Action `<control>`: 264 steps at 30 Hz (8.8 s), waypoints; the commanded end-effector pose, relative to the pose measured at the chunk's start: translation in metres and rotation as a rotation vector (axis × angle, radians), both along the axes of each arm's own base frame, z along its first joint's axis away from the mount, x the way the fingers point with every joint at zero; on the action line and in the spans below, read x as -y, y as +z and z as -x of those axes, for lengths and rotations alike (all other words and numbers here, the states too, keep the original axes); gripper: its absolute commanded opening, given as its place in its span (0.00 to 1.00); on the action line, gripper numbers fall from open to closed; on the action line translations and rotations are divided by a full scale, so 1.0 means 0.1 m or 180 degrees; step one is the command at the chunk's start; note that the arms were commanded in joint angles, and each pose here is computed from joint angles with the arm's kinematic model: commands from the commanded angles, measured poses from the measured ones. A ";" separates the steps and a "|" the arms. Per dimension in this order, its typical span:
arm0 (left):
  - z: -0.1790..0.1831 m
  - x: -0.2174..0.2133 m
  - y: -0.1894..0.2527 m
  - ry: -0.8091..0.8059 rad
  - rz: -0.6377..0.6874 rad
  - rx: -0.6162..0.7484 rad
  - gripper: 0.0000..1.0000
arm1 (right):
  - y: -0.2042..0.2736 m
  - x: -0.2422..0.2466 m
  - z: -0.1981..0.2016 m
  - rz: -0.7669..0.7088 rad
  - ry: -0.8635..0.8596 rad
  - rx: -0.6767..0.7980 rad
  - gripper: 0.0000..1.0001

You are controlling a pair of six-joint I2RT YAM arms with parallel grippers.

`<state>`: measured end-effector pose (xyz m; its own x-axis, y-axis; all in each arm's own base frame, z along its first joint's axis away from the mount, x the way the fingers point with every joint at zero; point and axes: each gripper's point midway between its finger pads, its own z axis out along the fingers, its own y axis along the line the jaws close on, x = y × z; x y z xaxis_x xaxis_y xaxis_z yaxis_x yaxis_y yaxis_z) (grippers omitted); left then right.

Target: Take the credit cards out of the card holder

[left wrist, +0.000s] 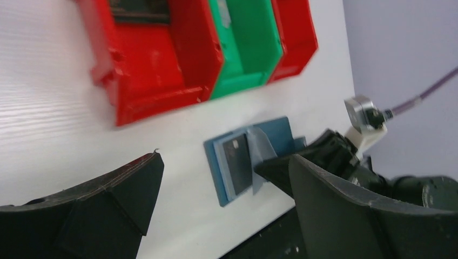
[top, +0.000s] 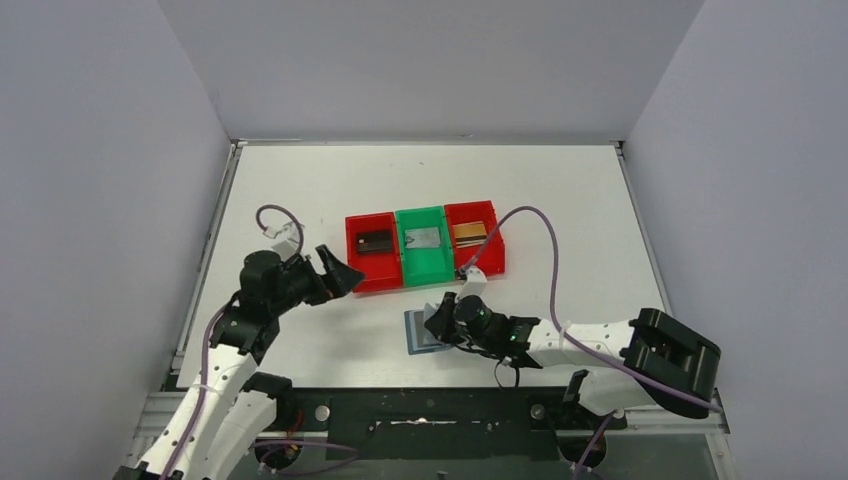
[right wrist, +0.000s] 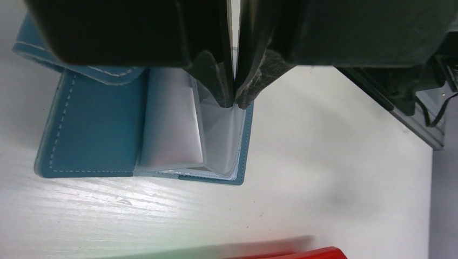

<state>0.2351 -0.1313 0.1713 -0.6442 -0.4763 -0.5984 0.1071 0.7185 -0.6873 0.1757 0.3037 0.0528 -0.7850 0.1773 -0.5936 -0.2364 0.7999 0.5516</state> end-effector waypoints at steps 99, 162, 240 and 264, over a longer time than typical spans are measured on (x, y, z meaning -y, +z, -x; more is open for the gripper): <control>0.20 2.83 -1.09 -0.1645 -0.0518 -0.0448 0.29 | 0.41 1.00 -0.04 -0.0090 -0.0995 -0.0033 0.09; 0.59 2.07 -1.15 -0.1033 -0.0751 -0.0685 0.35 | -0.27 0.61 0.09 -0.0853 -0.0259 -0.0682 0.21; 0.33 1.65 -1.05 -0.0537 -0.1575 -0.0434 0.21 | -0.44 0.91 -0.05 -0.0501 -0.0828 -0.0669 0.00; 0.51 2.02 -1.52 -0.0829 -0.0910 -0.0765 0.34 | -0.35 0.90 -0.08 -0.0494 -0.0824 -0.0618 0.00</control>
